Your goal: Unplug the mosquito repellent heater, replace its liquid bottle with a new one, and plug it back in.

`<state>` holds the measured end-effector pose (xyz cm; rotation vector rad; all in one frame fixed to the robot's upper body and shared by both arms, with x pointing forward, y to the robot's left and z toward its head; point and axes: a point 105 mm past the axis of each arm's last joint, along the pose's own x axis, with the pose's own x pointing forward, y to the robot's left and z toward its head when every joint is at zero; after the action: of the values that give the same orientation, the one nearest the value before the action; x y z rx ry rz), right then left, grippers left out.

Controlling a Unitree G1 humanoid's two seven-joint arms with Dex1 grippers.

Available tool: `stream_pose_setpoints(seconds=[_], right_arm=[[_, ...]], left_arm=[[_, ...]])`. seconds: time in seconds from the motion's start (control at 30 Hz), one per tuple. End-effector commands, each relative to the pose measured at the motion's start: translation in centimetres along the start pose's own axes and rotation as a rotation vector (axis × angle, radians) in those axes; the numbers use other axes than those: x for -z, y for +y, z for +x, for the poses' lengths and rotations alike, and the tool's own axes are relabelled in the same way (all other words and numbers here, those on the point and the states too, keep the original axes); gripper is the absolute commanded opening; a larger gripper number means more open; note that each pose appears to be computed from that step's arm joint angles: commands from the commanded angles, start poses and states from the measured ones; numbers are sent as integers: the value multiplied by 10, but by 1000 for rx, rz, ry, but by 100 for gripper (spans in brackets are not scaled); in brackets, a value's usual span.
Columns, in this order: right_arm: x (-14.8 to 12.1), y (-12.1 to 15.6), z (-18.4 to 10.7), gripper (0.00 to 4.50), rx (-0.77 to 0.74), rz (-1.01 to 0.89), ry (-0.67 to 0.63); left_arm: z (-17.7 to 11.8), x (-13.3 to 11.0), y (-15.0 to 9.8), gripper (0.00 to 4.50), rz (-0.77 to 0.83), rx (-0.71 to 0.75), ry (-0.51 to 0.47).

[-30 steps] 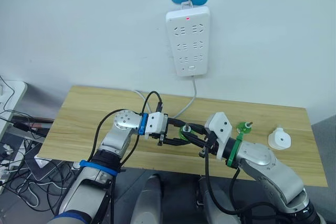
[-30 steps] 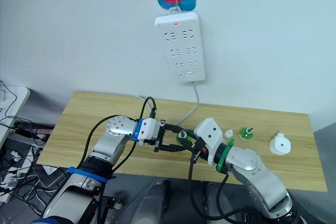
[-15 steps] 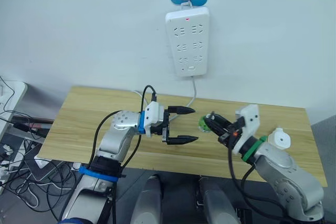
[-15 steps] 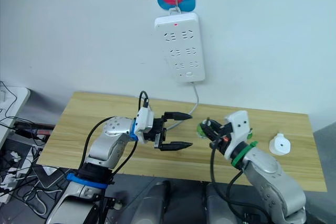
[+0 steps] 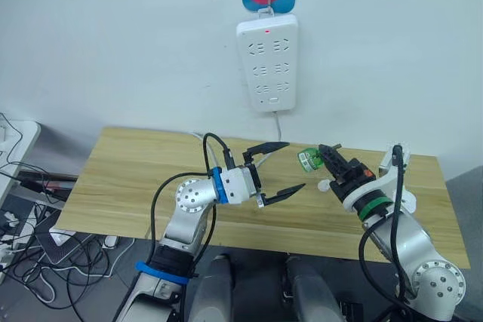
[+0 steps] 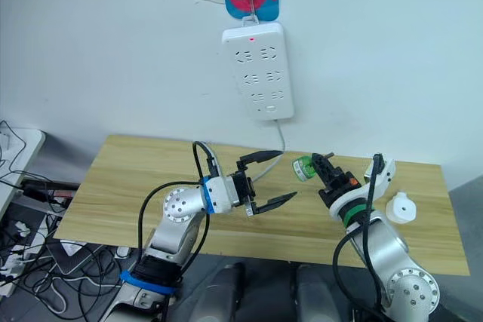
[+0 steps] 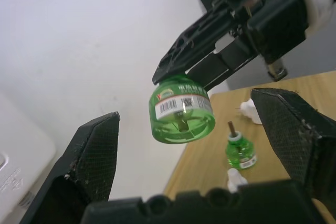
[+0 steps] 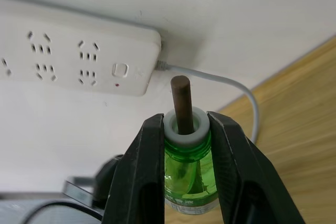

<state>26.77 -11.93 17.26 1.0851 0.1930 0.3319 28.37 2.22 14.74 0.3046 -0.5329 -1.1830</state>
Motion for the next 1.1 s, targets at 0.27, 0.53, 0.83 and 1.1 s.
stream_pose_setpoints(seconds=[0.27, 0.53, 0.83, 1.1], right_arm=[[3, 19, -4, 82, -61, 41, 57], [6, 21, -5, 82, -64, 35, 71], [8, 24, -4, 82, -71, 38, 70], [9, 26, -3, 82, -79, 40, 78]], left_arm=[[14, -8, 3, 450, 84, -67, -48], [14, -2, 5, 450, 85, -54, -38], [20, 2, 5, 293, 55, -62, -32], [21, 2, 4, 216, 45, -68, -33]])
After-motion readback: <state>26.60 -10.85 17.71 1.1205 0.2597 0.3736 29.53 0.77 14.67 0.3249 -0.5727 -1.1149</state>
